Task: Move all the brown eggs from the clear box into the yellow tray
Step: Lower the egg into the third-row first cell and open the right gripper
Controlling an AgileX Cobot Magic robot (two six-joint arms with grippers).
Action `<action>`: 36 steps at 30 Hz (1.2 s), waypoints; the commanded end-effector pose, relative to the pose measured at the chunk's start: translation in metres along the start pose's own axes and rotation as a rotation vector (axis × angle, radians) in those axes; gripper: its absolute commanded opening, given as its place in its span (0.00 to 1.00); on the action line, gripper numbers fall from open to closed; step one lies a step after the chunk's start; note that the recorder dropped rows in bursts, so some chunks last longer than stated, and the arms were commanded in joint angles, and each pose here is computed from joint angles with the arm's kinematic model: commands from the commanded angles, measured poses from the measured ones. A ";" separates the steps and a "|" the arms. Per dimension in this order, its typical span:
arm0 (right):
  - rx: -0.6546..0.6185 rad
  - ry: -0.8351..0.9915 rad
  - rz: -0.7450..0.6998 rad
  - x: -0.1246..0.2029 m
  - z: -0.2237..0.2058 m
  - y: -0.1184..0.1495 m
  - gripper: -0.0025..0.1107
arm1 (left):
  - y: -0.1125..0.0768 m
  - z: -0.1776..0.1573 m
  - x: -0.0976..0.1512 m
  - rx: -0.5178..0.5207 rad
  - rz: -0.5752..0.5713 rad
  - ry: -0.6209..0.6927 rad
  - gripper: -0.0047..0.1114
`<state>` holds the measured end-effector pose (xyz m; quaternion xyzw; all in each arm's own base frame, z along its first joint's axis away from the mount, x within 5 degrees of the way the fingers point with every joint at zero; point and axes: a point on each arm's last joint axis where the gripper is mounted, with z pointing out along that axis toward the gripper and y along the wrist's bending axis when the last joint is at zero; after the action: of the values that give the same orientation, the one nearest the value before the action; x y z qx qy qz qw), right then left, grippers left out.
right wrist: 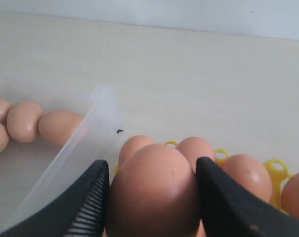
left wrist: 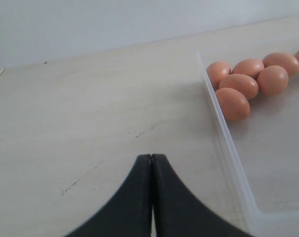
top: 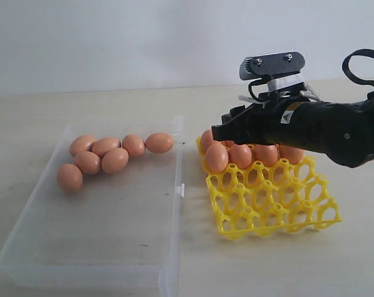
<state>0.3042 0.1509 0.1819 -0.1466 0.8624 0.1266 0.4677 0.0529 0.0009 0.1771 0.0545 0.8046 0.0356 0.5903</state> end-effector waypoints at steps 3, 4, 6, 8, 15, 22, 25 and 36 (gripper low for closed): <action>-0.006 0.058 -0.033 0.005 -0.001 -0.001 0.02 | 0.000 -0.001 -0.002 0.004 -0.006 -0.016 0.04; -0.005 0.062 -0.033 0.006 0.000 -0.001 0.02 | 0.000 -0.001 -0.002 0.004 -0.006 -0.016 0.04; -0.004 0.078 -0.033 0.009 0.002 -0.002 0.02 | 0.000 -0.001 -0.002 0.004 -0.006 -0.016 0.04; -0.005 0.096 -0.037 0.013 0.004 -0.001 0.02 | 0.000 -0.001 -0.002 0.004 -0.004 -0.016 0.04; -0.049 0.034 -0.084 0.026 0.003 0.007 0.02 | 0.000 -0.001 -0.002 0.004 -0.006 -0.016 0.04; -0.118 -0.090 -0.057 0.037 -0.005 0.011 0.02 | 0.000 -0.001 -0.002 0.004 -0.004 -0.016 0.04; -0.117 -0.082 -0.049 0.038 -0.004 0.011 0.02 | 0.000 -0.001 -0.002 0.004 -0.004 -0.016 0.04; -0.136 0.035 -0.030 0.052 0.000 0.012 0.02 | 0.000 -0.001 -0.002 0.004 -0.004 -0.016 0.04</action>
<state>0.2744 0.1534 0.1393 -0.1864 0.8589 0.1669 0.4469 0.0529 0.0009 0.1771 0.0545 0.8046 0.0356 0.5903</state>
